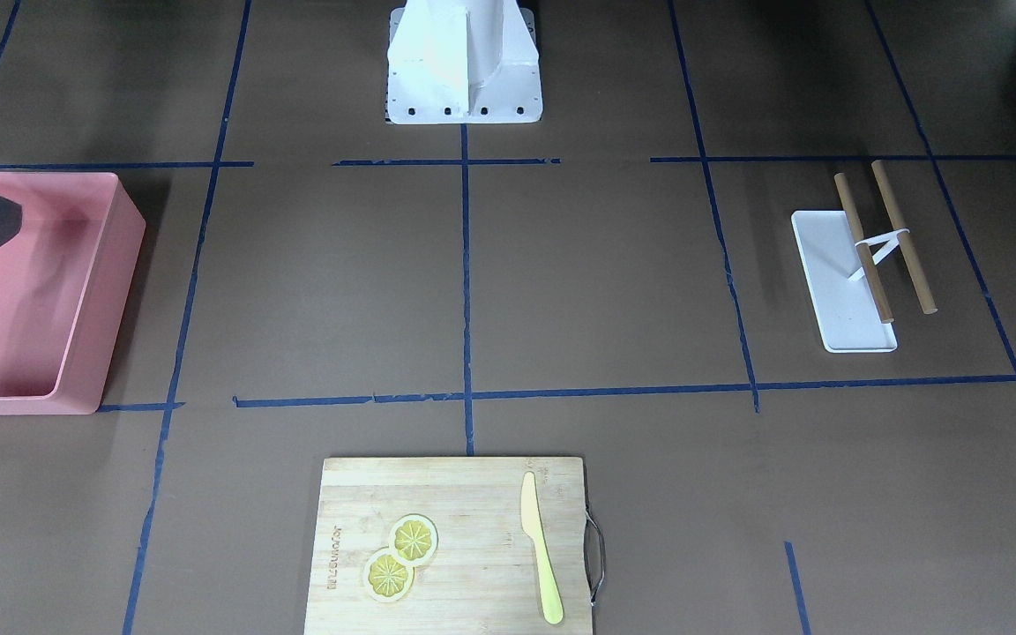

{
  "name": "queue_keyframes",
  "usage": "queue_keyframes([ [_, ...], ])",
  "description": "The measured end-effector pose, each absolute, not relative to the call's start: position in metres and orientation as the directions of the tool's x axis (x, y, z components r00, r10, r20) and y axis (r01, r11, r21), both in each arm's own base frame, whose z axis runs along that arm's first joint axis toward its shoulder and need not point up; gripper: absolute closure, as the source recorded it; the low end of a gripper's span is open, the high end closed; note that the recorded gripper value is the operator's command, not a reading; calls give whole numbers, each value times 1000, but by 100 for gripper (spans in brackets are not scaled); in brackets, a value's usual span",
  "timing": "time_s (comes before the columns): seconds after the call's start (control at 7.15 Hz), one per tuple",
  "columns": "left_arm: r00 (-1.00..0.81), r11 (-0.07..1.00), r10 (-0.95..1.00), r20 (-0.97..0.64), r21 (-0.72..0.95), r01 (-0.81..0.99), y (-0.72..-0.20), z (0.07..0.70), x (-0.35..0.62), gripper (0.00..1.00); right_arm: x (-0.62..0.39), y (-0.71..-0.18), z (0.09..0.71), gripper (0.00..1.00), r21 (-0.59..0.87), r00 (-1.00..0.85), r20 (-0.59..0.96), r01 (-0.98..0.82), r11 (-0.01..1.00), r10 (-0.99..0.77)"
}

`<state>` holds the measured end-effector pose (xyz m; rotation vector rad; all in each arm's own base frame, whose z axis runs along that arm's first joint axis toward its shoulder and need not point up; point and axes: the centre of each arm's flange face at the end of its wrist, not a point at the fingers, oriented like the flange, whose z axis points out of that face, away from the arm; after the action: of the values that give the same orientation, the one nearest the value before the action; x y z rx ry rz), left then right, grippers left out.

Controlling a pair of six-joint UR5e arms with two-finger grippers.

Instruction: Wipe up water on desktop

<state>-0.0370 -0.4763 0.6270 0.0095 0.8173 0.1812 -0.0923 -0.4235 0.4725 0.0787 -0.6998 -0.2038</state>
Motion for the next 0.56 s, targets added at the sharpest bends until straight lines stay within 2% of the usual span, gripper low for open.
queue_keyframes([
  [0.56,670,985,163,-725,76,-157,-476,628,-37,0,-89,-424,474,0,133,738,644,153,979,-203],
])
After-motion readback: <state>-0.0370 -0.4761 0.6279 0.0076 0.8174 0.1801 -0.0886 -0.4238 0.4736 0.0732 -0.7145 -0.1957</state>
